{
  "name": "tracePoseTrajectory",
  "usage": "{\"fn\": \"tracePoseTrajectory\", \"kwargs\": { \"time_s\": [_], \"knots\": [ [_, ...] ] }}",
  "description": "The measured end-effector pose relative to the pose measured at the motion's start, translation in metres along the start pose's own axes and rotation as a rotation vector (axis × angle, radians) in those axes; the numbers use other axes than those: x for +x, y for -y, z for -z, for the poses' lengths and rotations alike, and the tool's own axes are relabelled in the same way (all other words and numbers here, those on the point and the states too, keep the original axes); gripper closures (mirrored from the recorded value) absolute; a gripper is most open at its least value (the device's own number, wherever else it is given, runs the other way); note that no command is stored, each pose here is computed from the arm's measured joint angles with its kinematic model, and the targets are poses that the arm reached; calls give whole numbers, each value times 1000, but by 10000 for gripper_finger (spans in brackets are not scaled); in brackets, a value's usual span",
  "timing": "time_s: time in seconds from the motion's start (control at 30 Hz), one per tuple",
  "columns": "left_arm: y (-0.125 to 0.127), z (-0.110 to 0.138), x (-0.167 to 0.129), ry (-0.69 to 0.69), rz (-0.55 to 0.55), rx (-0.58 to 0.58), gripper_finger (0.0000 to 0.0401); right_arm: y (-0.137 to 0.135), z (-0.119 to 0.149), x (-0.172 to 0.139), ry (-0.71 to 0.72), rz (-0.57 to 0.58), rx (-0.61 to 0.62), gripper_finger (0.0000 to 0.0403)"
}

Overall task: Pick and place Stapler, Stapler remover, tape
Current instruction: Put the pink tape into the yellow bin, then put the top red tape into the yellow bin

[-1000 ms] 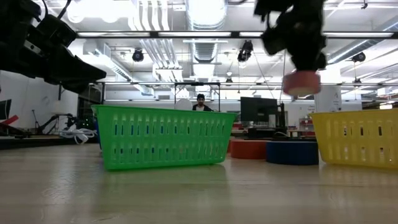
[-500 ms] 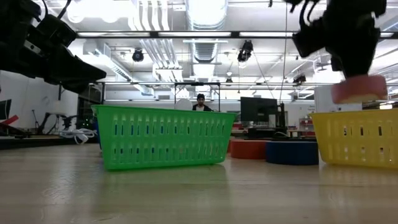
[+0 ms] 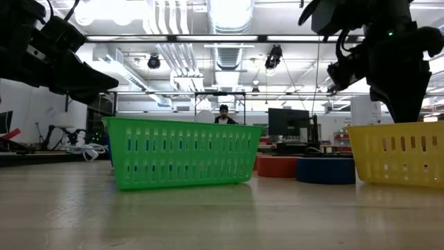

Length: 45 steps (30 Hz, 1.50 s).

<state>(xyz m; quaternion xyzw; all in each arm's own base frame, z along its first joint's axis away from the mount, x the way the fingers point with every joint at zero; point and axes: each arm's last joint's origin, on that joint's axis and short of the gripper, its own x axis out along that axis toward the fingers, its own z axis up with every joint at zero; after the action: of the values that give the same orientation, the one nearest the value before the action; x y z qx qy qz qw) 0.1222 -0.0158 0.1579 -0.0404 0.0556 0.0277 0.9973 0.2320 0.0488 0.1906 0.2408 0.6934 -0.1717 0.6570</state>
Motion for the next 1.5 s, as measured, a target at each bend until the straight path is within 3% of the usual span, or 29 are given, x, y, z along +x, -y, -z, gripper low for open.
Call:
{"fn": "tracePoseTrajectory", "kwargs": {
  "time_s": [0.3, 0.7, 0.93, 1.13, 1.37, 1.5],
  "knots": [
    [0, 0, 0, 0, 0, 0, 366, 1, -1, 10, -30, 36, -37, 338],
    [0, 0, 0, -4, -1, 1, 366, 9, 1, 12, -8, 132, -29, 268],
    [0, 0, 0, -4, 0, 1, 366, 3, -1, -11, 26, 70, -34, 222],
    [0, 0, 0, -5, -1, 1, 366, 3, -7, -40, 143, 22, -37, 201],
    [0, 1, 0, -8, -1, 2, 366, 5, -40, -67, 266, -85, -37, 202],
    [0, 1, 0, -11, -1, 3, 366, 14, -67, -70, 319, -172, 27, 204]
  ]
}}
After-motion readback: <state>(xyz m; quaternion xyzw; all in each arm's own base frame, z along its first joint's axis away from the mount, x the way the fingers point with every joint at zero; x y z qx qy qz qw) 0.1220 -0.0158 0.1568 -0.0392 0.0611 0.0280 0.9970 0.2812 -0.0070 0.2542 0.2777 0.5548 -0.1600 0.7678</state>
